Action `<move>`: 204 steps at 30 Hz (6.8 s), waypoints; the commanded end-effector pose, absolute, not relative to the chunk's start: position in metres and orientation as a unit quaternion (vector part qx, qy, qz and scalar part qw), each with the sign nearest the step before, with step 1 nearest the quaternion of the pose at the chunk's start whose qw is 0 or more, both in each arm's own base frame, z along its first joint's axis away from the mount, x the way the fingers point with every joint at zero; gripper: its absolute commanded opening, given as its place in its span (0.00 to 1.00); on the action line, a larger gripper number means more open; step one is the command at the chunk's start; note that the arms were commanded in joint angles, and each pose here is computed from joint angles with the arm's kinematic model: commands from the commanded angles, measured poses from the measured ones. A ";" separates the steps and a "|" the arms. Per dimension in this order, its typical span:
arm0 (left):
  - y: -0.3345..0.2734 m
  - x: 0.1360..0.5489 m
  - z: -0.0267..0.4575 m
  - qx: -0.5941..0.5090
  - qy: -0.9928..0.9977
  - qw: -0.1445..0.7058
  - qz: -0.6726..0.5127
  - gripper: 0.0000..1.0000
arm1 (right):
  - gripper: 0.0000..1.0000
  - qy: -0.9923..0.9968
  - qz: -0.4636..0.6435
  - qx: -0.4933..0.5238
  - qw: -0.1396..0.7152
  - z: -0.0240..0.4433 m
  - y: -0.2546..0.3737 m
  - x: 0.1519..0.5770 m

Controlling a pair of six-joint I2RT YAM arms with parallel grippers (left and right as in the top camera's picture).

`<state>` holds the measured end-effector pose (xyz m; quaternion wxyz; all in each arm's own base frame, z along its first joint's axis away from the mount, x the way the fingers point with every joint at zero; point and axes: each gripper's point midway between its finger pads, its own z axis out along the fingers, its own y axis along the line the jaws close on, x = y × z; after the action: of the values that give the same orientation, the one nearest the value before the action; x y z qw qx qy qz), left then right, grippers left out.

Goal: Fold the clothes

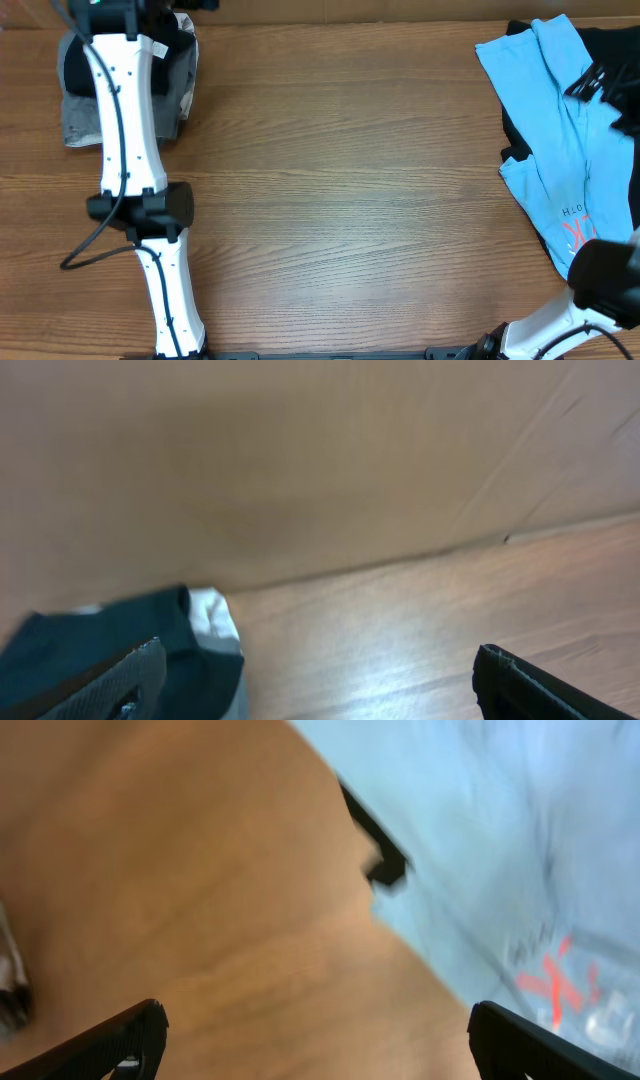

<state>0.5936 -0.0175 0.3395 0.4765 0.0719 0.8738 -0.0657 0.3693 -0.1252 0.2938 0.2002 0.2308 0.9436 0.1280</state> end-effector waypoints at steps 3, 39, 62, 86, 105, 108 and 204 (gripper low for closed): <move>-0.024 0.585 0.361 0.074 0.863 0.493 -0.080 1.00 | 1.00 0.916 0.121 0.146 0.353 0.402 -0.079 0.347; -0.024 0.586 0.359 0.074 0.864 0.492 -0.080 1.00 | 1.00 0.768 0.106 -0.040 0.631 0.513 0.022 0.268; -0.024 0.586 0.360 0.074 0.864 0.492 -0.081 1.00 | 1.00 0.713 0.153 -0.003 0.684 0.210 0.036 0.245; -0.025 0.586 0.359 0.074 0.864 0.492 -0.081 1.00 | 1.00 0.708 0.124 0.023 0.694 0.174 0.023 0.245; -0.025 0.586 0.359 0.074 0.864 0.492 -0.080 1.00 | 1.00 0.708 0.124 0.023 0.694 0.174 0.023 0.245; -0.027 0.581 0.361 0.075 0.866 0.488 -0.081 1.00 | 1.00 0.709 0.124 0.023 0.694 0.174 0.023 0.245; -0.026 0.244 0.162 0.067 0.723 0.685 -0.059 1.00 | 1.00 0.709 0.124 0.023 0.694 0.174 0.023 0.245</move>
<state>0.2436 -0.0291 0.1609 0.6822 0.0745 0.7248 -0.0612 0.2448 0.0222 0.1757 0.6926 0.0228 0.7105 0.1222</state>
